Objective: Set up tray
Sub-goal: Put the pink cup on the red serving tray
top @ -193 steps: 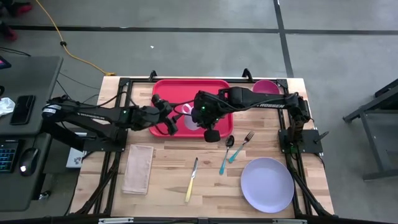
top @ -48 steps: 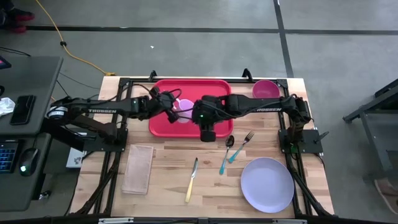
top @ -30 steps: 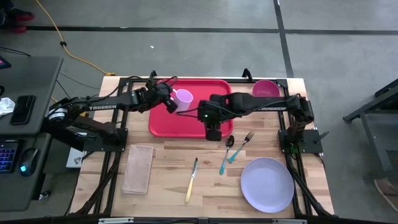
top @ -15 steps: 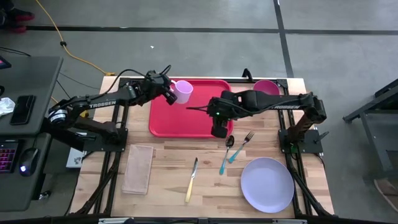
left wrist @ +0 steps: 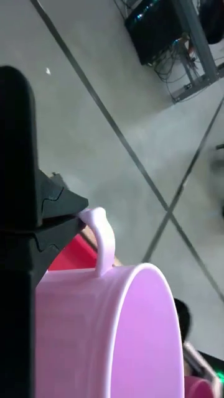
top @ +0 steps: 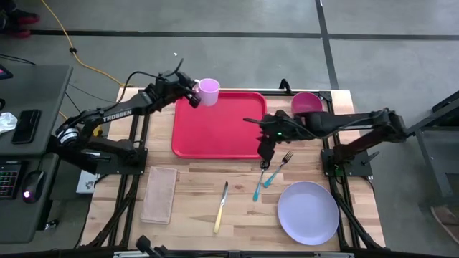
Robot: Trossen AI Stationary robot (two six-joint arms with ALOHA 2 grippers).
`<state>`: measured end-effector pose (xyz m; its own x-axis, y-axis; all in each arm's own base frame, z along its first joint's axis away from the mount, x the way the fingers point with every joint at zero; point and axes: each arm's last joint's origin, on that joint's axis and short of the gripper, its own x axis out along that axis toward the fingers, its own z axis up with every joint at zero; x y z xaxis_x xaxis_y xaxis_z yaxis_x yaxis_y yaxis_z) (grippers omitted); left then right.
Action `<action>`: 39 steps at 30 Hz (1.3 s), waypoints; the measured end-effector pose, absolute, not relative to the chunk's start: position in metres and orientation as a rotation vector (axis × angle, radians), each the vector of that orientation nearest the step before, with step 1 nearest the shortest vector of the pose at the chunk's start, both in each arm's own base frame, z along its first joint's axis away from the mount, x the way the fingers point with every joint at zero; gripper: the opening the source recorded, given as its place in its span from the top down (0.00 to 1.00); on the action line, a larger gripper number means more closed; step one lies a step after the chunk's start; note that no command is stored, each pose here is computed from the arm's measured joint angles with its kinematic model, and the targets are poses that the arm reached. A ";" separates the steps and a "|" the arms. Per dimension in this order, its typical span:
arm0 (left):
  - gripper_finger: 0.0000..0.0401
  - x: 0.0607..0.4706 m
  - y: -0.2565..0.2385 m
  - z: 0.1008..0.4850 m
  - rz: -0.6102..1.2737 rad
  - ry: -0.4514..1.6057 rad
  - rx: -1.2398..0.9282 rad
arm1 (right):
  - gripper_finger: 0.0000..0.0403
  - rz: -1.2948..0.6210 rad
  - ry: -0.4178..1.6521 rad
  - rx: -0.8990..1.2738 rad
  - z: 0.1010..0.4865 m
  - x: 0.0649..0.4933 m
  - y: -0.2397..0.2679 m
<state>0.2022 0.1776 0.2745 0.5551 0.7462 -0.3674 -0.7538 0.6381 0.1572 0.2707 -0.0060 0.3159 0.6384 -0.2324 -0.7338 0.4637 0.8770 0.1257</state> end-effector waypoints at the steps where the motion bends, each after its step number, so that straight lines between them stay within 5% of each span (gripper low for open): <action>1: 0.98 0.201 0.180 0.275 0.887 0.415 -0.021 | 0.69 -0.403 0.766 0.337 0.314 0.266 -0.006; 18: 0.98 0.173 0.182 0.231 0.914 0.383 -0.018 | 0.69 -0.281 0.630 0.551 0.271 0.236 -0.002; 39: 0.98 0.111 0.171 0.180 0.991 0.269 -0.058 | 0.69 -0.296 0.636 0.593 0.266 0.236 -0.002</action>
